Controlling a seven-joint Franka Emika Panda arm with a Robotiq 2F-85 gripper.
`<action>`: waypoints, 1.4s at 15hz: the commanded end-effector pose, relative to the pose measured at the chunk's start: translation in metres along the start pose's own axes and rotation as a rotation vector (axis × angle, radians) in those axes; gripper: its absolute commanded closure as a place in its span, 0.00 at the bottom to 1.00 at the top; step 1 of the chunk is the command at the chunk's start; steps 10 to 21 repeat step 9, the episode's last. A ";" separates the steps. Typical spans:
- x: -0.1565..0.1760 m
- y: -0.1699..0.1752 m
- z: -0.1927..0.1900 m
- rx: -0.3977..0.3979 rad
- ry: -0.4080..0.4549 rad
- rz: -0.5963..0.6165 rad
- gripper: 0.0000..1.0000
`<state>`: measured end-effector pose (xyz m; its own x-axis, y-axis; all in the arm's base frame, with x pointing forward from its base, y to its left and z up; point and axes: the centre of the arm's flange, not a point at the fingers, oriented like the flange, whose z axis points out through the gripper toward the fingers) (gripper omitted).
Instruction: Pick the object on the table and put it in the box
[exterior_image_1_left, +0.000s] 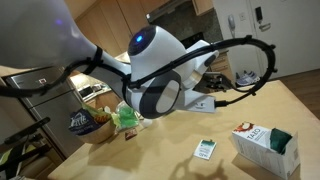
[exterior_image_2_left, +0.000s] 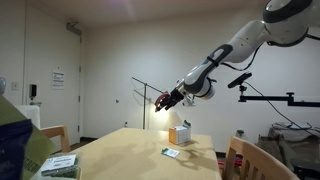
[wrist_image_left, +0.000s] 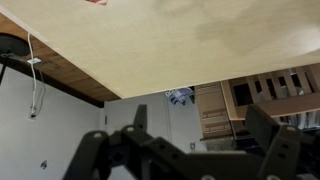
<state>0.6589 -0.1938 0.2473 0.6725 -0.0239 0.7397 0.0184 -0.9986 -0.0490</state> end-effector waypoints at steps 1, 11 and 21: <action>-0.002 0.002 0.001 0.003 -0.001 -0.004 0.00; -0.004 0.004 0.002 0.004 -0.002 -0.003 0.00; -0.004 0.004 0.002 0.004 -0.002 -0.003 0.00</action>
